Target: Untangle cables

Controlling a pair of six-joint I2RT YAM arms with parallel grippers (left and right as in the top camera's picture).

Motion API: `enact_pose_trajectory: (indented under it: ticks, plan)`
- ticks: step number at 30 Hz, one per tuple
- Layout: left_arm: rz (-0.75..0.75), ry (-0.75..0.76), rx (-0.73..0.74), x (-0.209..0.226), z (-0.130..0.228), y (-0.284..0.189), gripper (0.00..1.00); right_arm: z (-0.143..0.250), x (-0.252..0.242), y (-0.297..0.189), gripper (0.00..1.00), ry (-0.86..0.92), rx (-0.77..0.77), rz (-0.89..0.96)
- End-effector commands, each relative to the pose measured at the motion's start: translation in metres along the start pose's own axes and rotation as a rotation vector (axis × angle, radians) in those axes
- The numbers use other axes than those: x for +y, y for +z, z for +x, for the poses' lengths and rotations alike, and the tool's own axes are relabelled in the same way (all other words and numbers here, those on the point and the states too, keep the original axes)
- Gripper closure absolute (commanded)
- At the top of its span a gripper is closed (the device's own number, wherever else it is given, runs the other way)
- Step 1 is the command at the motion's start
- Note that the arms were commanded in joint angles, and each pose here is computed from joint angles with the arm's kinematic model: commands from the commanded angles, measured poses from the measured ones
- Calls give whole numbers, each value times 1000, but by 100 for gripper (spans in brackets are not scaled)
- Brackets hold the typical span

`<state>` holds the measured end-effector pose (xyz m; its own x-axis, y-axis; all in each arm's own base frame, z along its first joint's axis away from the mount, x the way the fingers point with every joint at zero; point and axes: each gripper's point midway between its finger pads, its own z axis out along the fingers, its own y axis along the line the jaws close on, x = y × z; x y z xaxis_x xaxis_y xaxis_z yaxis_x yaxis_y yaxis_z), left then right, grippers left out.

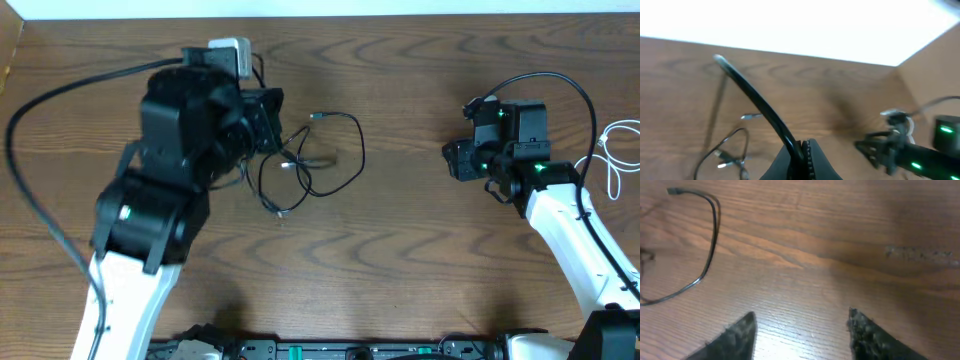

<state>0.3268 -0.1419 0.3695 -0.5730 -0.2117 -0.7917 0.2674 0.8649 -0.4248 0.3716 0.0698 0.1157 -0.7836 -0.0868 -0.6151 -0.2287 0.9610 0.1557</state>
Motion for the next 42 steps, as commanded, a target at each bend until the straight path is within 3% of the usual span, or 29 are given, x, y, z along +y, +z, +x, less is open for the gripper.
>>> enact_pose_trajectory:
  ticks: [1, 4, 6, 9, 14, 22, 35, 38, 40, 42]
  plan:
    - [89, -15, 26, -27, 6, -1, 92, -16, 31, -8, 30, -31, -53, -155]
    - [219, 5, 71, -55, 15, 3, 92, -23, 61, -16, 27, -49, -87, -339]
    - [311, 15, 113, -73, 22, 13, 92, -24, 96, -33, 27, -149, -124, -556]
    - [344, 9, 180, -79, 35, 36, 92, -22, 122, -53, 27, -236, -163, -743]
    - [310, -28, 284, -71, 60, 74, 93, -25, 132, -64, 26, -302, -214, -818]
    - [298, -225, 375, -69, 77, 113, 93, -32, 177, -94, 25, -454, -328, -1027]
    - [286, -269, 381, -73, 80, 116, 92, -29, 221, -107, 21, -598, -392, -1112]
    - [327, -286, 422, -89, 88, 111, 92, -30, 226, -109, 25, -623, -412, -1120]
    - [346, -280, 439, -96, 93, 109, 93, -32, 227, -108, 32, -632, -422, -1107]
    - [354, -272, 452, -102, 98, 108, 92, -35, 226, -105, 46, -631, -428, -1082]
